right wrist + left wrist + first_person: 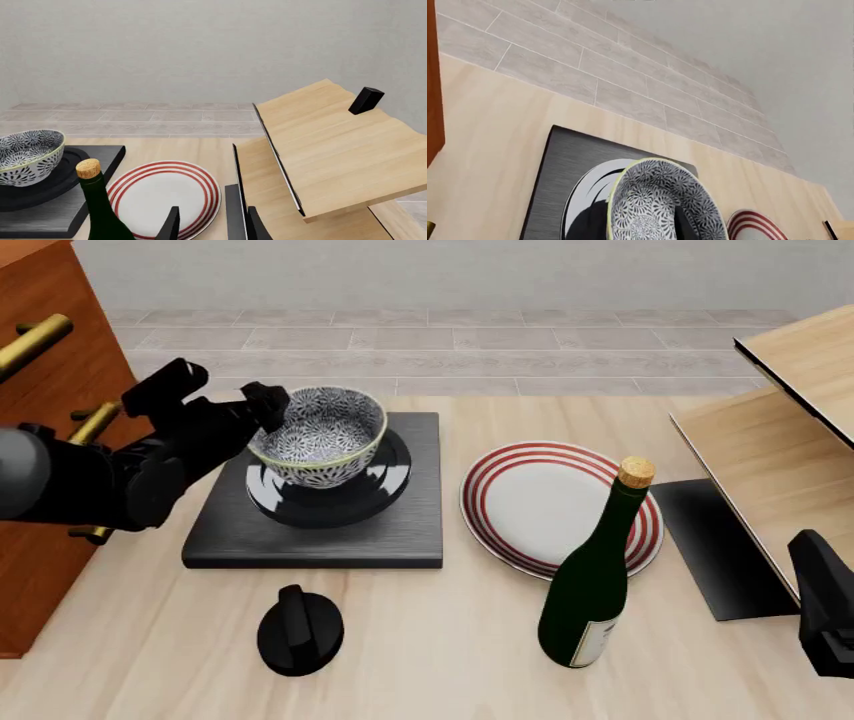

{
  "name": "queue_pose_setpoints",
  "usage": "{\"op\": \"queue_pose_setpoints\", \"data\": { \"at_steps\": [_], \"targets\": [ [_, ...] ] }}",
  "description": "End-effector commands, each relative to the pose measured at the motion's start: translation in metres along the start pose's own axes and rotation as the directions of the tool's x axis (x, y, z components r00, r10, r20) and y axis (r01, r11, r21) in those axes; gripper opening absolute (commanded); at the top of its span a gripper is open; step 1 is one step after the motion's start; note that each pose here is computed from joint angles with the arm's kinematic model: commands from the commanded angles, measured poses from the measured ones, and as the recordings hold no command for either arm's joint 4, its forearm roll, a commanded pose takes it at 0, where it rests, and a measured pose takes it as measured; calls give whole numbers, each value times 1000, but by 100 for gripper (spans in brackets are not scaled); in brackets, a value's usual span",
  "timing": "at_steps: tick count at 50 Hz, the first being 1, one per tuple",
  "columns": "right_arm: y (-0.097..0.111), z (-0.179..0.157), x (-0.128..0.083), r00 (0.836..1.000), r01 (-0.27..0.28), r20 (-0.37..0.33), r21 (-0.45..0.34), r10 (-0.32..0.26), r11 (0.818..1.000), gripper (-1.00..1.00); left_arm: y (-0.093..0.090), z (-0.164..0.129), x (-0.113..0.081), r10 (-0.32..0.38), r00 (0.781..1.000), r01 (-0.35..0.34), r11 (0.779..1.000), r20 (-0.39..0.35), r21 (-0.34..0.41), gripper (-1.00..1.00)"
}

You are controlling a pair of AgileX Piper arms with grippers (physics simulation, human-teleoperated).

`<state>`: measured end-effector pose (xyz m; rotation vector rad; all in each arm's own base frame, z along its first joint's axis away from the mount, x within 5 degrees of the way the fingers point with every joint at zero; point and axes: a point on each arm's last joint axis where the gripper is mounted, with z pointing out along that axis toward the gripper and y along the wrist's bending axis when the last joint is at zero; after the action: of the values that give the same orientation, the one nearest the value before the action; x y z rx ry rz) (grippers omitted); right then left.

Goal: Put the bowl on the stove.

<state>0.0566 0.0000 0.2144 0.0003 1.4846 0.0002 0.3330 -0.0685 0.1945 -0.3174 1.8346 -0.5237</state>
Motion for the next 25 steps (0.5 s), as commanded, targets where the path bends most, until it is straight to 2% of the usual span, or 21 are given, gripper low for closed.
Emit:
{"op": "queue_pose_setpoints", "data": {
  "at_steps": [1, 2, 7, 13, 25],
  "targets": [
    [0, 0, 0, 1000, 0, 0, 0, 0, 1000, 100, -2, -4, -2, 15, 1000, -15, 1000, 8, 9, 100],
    [0, 0, 0, 1000, 0, 0, 0, 0, 1000, 100, 2, -11, -9, 34, 999, -34, 999, 33, -3, 100],
    [0, 0, 0, 1000, 0, 0, 0, 0, 1000, 100, 4, -17, -14, 38, 998, -38, 999, 52, -8, 100],
    [0, 0, 0, 1000, 0, 0, 0, 0, 1000, 100, 10, -30, -28, 84, 991, -82, 996, 105, -27, 100],
    [0, 0, 0, 1000, 0, 0, 0, 0, 1000, 100, 7, -43, -35, 112, 985, -110, 994, 133, -25, 100]
  ]
}}
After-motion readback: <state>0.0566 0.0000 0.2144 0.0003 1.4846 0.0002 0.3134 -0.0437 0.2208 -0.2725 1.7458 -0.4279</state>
